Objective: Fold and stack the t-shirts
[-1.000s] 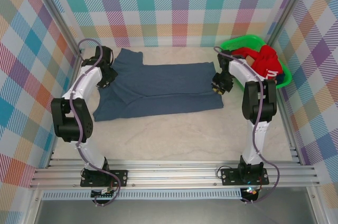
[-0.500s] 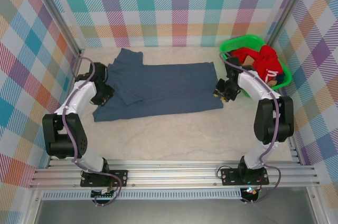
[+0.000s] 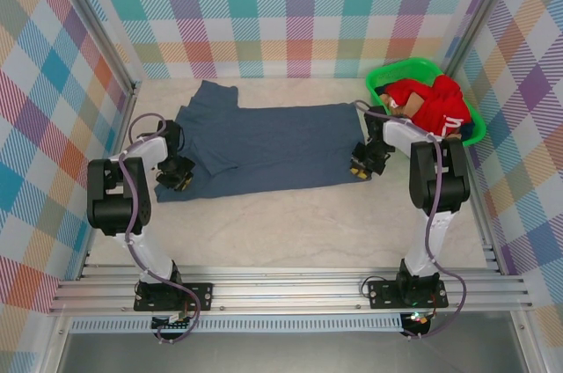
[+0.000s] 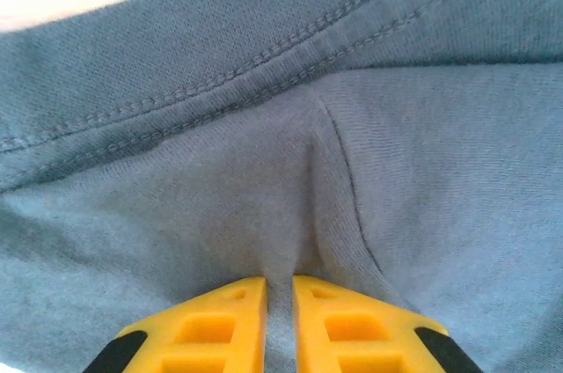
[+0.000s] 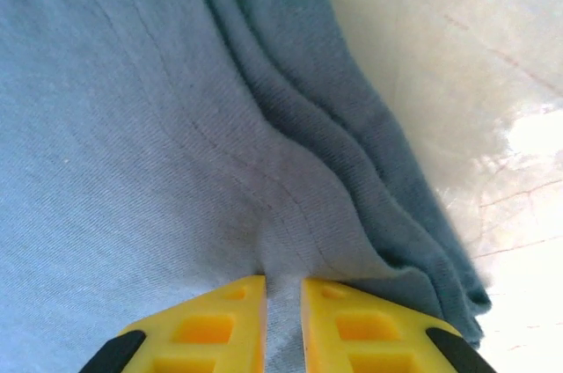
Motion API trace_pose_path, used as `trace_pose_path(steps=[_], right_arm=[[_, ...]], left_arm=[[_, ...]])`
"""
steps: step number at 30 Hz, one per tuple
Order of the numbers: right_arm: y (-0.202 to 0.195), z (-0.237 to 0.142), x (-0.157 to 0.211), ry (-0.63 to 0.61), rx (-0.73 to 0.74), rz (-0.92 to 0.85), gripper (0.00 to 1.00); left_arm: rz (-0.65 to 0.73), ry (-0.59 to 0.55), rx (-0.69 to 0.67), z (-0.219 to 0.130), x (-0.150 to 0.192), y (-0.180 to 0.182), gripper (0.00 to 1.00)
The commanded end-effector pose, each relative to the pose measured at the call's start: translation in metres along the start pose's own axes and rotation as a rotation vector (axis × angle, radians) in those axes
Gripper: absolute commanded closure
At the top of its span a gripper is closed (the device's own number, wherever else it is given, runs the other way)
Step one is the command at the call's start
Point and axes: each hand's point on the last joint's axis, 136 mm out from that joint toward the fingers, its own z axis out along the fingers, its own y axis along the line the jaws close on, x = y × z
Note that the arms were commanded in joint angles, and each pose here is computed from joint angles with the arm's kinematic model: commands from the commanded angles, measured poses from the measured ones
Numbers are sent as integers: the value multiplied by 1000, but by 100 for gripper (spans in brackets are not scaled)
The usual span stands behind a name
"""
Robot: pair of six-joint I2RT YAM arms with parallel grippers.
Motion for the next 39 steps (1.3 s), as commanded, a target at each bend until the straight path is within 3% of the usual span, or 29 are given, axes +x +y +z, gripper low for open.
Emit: trace_pose_path(steps=[1,9,16,23,29,33,39], right_arm=[[-31,8,17,62,146,51,82],[-77,-6,80,148,245,160,81],[-102,-23,125,169,277,269,78],[-115,-21,156,181,317,302,79],[-65,-50,125,-14,97,169,77],[-10,-64,110,-56,-111,-31,69],[67,-85,118,-40,-446,-240,60]], left_arm=[[-6,0,-34,9,3,13,84],[67,29,-127,4,44,56,84],[42,46,-196,-5,90,114,83],[26,35,-209,-13,104,140,82],[110,-79,67,-62,89,74,64],[113,57,184,-64,120,42,59],[40,162,164,-44,147,42,62]])
